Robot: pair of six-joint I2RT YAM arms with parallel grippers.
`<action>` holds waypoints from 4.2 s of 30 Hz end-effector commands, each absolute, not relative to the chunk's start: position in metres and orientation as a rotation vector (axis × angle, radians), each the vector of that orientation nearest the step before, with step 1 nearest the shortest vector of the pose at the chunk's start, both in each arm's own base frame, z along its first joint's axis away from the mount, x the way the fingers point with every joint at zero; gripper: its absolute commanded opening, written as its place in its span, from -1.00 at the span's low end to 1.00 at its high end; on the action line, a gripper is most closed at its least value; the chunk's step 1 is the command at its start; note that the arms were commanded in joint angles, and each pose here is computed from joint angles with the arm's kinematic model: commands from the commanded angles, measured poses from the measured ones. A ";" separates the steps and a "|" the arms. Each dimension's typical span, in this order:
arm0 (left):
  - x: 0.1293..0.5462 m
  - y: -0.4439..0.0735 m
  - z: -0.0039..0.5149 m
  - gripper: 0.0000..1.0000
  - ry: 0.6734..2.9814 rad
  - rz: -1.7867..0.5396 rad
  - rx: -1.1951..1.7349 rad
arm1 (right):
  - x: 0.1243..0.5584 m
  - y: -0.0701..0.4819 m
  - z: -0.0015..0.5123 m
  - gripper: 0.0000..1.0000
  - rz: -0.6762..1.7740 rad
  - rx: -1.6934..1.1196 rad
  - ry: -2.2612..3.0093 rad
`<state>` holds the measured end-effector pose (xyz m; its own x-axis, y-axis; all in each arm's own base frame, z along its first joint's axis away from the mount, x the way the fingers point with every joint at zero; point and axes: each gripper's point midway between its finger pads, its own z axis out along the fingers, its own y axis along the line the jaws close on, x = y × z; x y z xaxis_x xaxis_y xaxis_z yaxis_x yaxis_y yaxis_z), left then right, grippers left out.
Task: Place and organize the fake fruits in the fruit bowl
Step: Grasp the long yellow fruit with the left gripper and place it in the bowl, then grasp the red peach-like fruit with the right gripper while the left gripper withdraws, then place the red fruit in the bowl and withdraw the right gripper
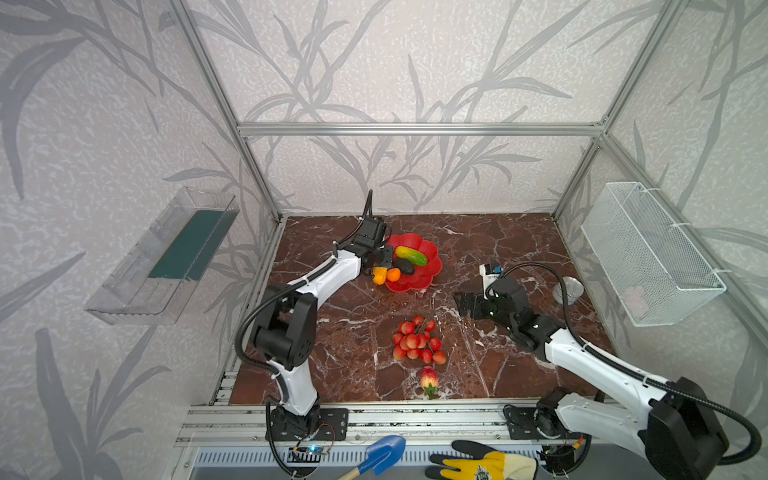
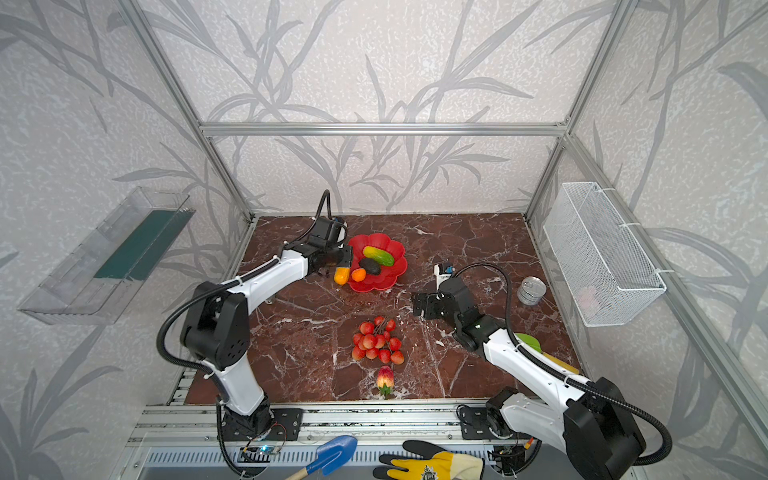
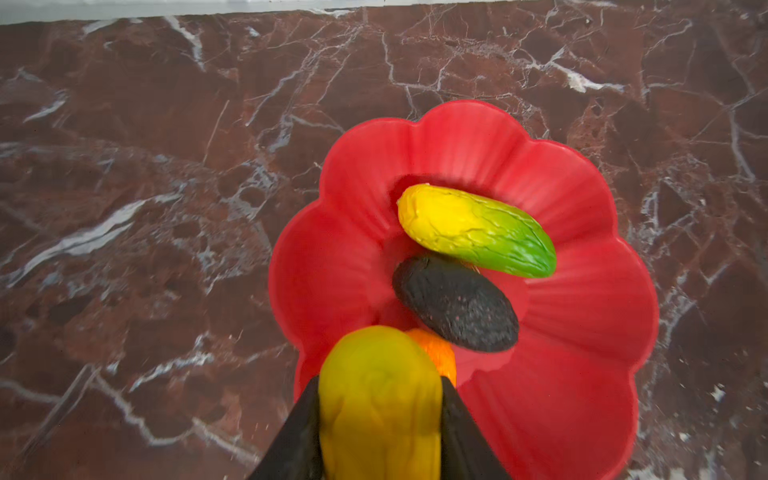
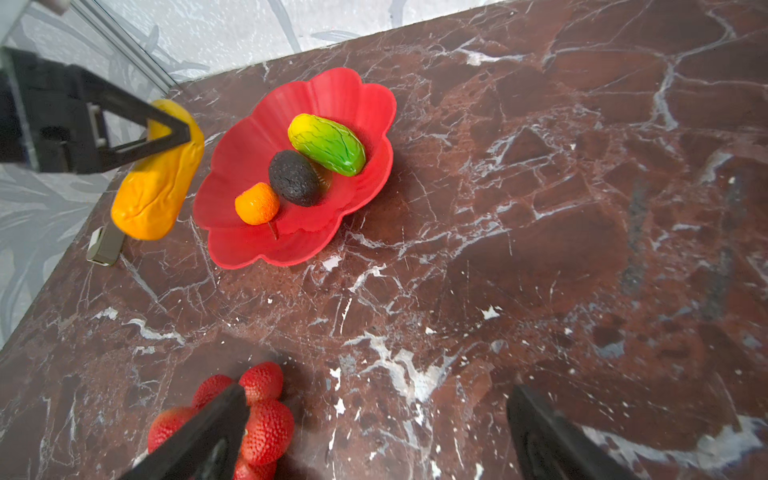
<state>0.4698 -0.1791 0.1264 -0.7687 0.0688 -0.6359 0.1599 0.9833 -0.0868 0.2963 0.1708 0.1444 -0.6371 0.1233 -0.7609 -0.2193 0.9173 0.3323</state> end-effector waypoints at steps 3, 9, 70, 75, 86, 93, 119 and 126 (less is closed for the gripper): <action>0.492 -0.178 0.106 -0.43 2.549 -0.031 0.231 | 0.280 0.155 0.134 0.95 0.447 -0.060 2.243; 0.509 -0.174 0.080 -0.33 2.595 0.058 0.193 | 0.275 0.150 0.125 0.95 0.421 -0.066 2.270; 0.318 -0.018 0.229 0.83 1.808 -0.196 -0.468 | 0.100 0.307 0.044 -0.23 0.583 -0.899 2.659; 0.313 -0.014 0.231 0.88 1.787 -0.183 -0.468 | 0.110 0.298 0.081 -0.35 0.614 -0.840 2.540; 0.296 0.000 0.238 0.96 1.672 -0.191 -0.519 | 0.196 0.282 0.199 -0.36 0.545 -0.686 2.148; 0.285 -0.001 0.234 0.96 1.719 -0.190 -0.499 | 0.309 0.285 0.214 -0.37 0.557 -0.521 2.109; 0.267 -0.047 0.248 0.84 1.756 -0.467 -0.304 | 0.446 0.301 0.138 0.53 0.440 -0.435 2.237; 0.287 -0.108 0.236 0.59 1.832 -0.750 -0.131 | 0.408 0.247 0.192 0.79 0.493 -0.273 2.098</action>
